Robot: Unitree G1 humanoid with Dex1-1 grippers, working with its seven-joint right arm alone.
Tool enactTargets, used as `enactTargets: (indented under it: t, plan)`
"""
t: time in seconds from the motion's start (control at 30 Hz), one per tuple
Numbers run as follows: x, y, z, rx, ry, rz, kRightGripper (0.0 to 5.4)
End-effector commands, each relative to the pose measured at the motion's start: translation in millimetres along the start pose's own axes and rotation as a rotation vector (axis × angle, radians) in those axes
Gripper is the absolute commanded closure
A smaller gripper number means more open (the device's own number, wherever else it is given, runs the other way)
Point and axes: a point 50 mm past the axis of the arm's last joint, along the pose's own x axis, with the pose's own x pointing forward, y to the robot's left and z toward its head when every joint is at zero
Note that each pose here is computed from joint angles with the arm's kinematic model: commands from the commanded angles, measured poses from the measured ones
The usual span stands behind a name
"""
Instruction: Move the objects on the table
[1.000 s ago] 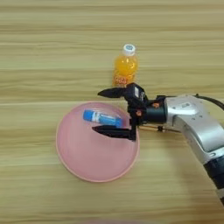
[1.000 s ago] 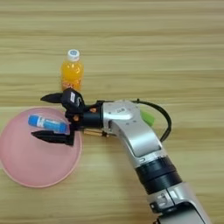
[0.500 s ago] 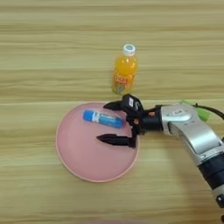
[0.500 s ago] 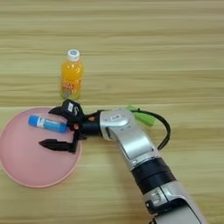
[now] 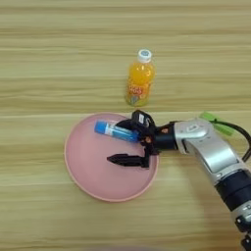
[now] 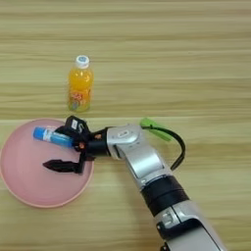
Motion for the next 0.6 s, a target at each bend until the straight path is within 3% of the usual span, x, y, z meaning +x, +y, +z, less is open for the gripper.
enactTargets:
  t: [0.03,0.6]
  plan:
    - [-3.5,-14.3,23.6,-0.094,-0.015,-0.046,0.85]
    - [-4.5,-16.8,26.4,-0.105,-0.035,-0.059,2.60]
